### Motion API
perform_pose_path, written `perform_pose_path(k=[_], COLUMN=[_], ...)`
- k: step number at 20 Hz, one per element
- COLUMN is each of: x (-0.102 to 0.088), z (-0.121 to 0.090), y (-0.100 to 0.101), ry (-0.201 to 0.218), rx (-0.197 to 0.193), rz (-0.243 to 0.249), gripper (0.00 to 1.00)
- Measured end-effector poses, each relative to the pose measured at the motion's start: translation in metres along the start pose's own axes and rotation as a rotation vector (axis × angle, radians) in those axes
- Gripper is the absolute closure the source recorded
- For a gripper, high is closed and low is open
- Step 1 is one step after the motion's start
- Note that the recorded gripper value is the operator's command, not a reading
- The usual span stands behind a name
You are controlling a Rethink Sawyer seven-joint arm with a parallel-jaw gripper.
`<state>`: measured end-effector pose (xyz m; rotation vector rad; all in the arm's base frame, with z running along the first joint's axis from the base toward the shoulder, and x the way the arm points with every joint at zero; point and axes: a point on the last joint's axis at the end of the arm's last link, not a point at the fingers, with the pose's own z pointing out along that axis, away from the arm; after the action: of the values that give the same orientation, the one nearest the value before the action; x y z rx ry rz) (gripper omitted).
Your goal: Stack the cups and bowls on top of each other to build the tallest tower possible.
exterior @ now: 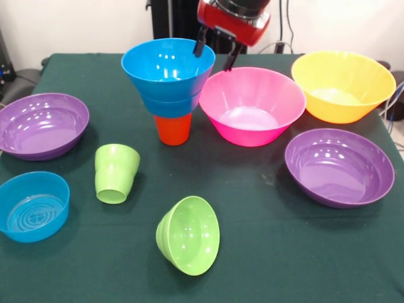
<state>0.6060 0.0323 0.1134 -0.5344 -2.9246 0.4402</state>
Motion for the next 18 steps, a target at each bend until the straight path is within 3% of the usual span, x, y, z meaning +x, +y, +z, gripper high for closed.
perform_pose_path(k=[10,13,14,18], x=[0.010,0.012,0.009,-0.007], z=[-0.079,-0.093,-0.104,-0.113], y=[-0.028,-0.039,-0.055,-0.090], ry=[-0.062,-0.076,-0.087,-0.087], rx=[-0.055,-0.073,-0.091,-0.117], rz=[0.049,0.071,0.100,0.162], gripper=[0.00,0.00,0.00,0.00])
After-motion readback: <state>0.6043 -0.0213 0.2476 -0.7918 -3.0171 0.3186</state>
